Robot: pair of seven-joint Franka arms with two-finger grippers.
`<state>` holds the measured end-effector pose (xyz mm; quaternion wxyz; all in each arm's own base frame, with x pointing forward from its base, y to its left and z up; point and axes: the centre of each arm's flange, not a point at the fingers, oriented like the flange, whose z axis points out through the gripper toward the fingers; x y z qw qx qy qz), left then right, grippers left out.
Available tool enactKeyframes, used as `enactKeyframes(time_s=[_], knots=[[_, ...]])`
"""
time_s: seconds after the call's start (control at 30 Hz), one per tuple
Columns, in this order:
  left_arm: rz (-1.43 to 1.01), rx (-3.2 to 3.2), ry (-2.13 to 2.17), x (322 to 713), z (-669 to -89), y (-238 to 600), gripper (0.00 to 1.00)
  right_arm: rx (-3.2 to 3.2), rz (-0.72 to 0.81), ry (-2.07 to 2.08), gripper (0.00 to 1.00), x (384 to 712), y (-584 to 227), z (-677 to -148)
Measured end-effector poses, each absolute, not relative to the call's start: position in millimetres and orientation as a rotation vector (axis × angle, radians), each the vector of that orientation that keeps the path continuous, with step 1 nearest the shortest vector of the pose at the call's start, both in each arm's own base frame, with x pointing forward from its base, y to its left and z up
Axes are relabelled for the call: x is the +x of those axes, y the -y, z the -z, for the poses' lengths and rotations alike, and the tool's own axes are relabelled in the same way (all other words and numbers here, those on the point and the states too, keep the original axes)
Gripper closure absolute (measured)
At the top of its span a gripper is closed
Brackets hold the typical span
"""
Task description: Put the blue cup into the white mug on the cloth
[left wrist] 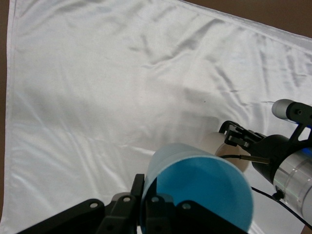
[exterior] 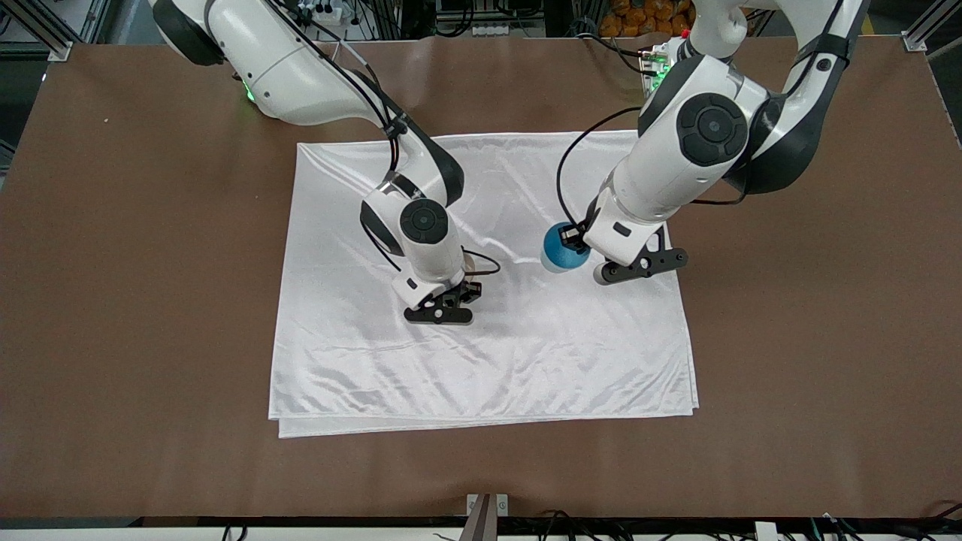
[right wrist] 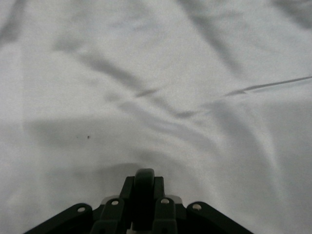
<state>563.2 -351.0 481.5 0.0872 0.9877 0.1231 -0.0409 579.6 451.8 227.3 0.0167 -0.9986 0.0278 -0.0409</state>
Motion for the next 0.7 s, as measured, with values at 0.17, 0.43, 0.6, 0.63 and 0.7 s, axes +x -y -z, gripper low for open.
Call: enactKeyframes(time_s=[0.17,0.43,0.6,0.63,0.7], knots=[[0.109,2.926,-0.398,561,-481,361,0.96,-3.104,0.139,-0.098,0.81,582,-451,-226],[0.095,2.903,-0.444,560,-486,372,0.96,-3.116,0.150,-0.143,0.52,587,-443,-219],[0.094,2.892,-0.469,561,-489,376,0.96,-3.106,0.166,-0.198,0.30,591,-442,-223],[0.094,2.890,-0.474,561,-489,376,0.96,-3.104,0.170,-0.205,0.25,592,-441,-225],[0.094,2.887,-0.483,562,-490,377,0.96,-3.100,0.182,-0.223,0.11,597,-437,-229]])
